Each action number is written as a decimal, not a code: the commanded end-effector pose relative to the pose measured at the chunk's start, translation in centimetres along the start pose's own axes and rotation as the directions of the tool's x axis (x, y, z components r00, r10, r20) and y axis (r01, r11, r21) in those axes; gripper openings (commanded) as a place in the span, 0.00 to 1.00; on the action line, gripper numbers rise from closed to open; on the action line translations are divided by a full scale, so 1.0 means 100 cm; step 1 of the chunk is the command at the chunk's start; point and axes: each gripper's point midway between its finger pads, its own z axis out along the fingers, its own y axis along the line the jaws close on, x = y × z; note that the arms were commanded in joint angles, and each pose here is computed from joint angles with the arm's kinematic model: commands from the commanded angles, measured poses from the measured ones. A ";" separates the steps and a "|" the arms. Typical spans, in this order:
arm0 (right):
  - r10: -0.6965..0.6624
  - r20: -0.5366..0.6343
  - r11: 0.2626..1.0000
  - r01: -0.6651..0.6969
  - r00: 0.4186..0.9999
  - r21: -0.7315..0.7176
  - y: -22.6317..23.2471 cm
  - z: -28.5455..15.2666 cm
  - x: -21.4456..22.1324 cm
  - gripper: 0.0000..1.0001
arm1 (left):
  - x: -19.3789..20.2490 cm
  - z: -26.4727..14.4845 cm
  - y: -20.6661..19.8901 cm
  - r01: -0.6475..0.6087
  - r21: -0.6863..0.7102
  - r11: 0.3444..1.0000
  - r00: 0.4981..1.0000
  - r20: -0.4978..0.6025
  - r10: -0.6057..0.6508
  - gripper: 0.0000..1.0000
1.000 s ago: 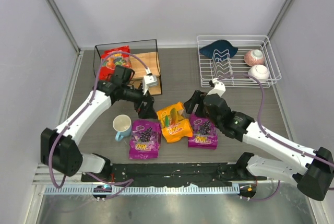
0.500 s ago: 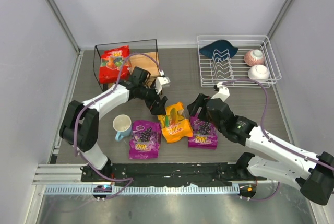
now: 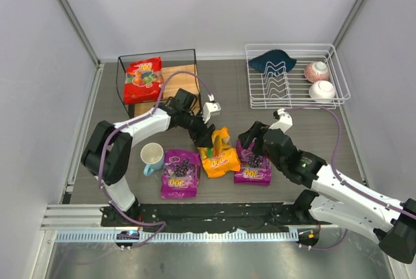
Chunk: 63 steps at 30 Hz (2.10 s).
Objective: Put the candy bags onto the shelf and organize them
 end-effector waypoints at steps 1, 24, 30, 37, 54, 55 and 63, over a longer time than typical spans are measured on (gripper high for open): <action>0.031 0.048 1.000 -0.031 0.998 0.004 -0.003 -0.003 -0.008 0.71 | -0.001 0.005 -0.007 -0.023 0.020 1.000 1.000 -0.018 0.023 0.69; 0.031 0.066 1.000 -0.031 0.997 0.002 -0.004 -0.007 -0.013 0.63 | -0.084 -0.036 0.001 0.190 -0.174 0.966 0.978 0.117 -0.172 0.00; 0.049 0.087 0.999 -0.048 0.995 -0.008 0.000 -0.010 -0.020 0.69 | -0.121 -0.058 0.012 0.320 -0.262 0.910 0.933 0.255 -0.255 0.00; 0.152 0.098 0.986 -0.144 0.983 -0.089 0.014 -0.004 -0.018 0.74 | -0.140 -0.071 0.020 0.396 -0.306 0.866 0.898 0.327 -0.295 0.00; 0.185 0.020 0.965 -0.178 0.982 -0.191 0.052 0.028 0.000 0.71 | -0.123 -0.045 -0.018 0.487 -0.182 0.854 0.869 0.193 -0.455 0.71; 0.187 0.029 0.966 -0.179 0.982 -0.186 0.049 0.026 -0.002 0.71 | -0.120 -0.045 -0.023 0.467 -0.183 0.865 0.882 0.169 -0.440 0.77; 0.161 0.104 0.983 -0.151 0.981 -0.100 0.017 0.008 -0.013 0.68 | -0.102 -0.051 -0.041 0.272 -0.180 0.945 0.962 0.063 -0.265 0.81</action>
